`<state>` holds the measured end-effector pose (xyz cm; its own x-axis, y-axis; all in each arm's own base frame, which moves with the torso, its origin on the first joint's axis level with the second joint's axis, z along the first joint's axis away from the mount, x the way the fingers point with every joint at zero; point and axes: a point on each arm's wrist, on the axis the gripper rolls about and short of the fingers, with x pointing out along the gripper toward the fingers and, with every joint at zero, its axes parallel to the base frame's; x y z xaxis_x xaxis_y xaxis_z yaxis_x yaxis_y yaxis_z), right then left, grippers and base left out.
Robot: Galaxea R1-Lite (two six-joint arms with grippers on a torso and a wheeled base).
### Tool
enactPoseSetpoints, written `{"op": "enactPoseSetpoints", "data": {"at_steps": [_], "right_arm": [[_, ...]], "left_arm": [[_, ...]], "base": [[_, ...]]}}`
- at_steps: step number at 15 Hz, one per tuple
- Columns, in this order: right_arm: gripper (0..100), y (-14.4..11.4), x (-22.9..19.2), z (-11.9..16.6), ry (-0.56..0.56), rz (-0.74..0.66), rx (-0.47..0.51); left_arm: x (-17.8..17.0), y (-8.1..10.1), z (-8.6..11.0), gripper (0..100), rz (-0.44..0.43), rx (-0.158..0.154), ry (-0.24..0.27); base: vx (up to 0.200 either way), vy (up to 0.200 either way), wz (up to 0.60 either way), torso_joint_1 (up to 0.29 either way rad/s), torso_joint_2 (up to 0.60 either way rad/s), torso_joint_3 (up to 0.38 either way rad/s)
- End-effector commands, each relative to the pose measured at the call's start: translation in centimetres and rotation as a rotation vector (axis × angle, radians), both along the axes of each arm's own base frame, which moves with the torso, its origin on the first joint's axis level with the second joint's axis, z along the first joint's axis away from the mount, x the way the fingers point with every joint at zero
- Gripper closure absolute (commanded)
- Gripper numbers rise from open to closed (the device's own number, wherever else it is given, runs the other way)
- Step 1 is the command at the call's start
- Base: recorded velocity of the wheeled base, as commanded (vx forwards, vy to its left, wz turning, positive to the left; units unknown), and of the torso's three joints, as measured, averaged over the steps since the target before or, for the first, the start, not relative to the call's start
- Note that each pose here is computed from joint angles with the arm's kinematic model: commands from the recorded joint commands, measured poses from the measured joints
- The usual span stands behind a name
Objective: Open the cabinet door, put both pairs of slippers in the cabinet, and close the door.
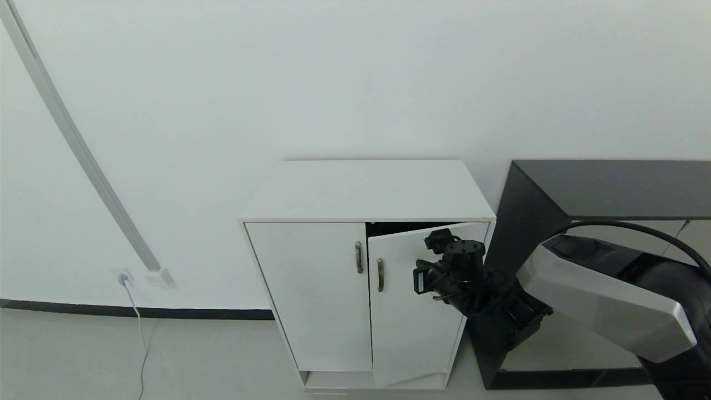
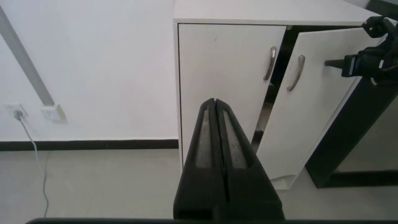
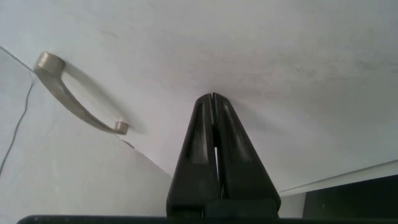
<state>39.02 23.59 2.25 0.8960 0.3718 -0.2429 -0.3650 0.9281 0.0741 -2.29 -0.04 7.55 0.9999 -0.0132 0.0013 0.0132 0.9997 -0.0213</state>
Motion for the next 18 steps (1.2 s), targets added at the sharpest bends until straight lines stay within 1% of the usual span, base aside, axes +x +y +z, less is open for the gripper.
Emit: {"op": "enactPoseSetpoints", "data": {"at_steps": [1,9,18], "right_arm": [[100,0.0,0.7,-0.6,-0.002,-0.008,0.001],[100,0.5,2.1,-0.6,0.004,-0.015,-0.003],[100,0.9,2.9,0.1,0.000,-0.015,-0.004]], "left_arm": [[0.0,0.0,0.0,100,0.001,0.000,0.000],[0.0,0.0,0.0,100,0.001,0.000,0.001],[0.0,0.0,0.0,100,0.001,0.000,0.001]], "base": [[0.000,0.000,0.00,0.000,0.00,0.000],[0.000,0.000,0.00,0.000,0.00,0.000],[0.000,0.000,0.00,0.000,0.00,0.000]]}}
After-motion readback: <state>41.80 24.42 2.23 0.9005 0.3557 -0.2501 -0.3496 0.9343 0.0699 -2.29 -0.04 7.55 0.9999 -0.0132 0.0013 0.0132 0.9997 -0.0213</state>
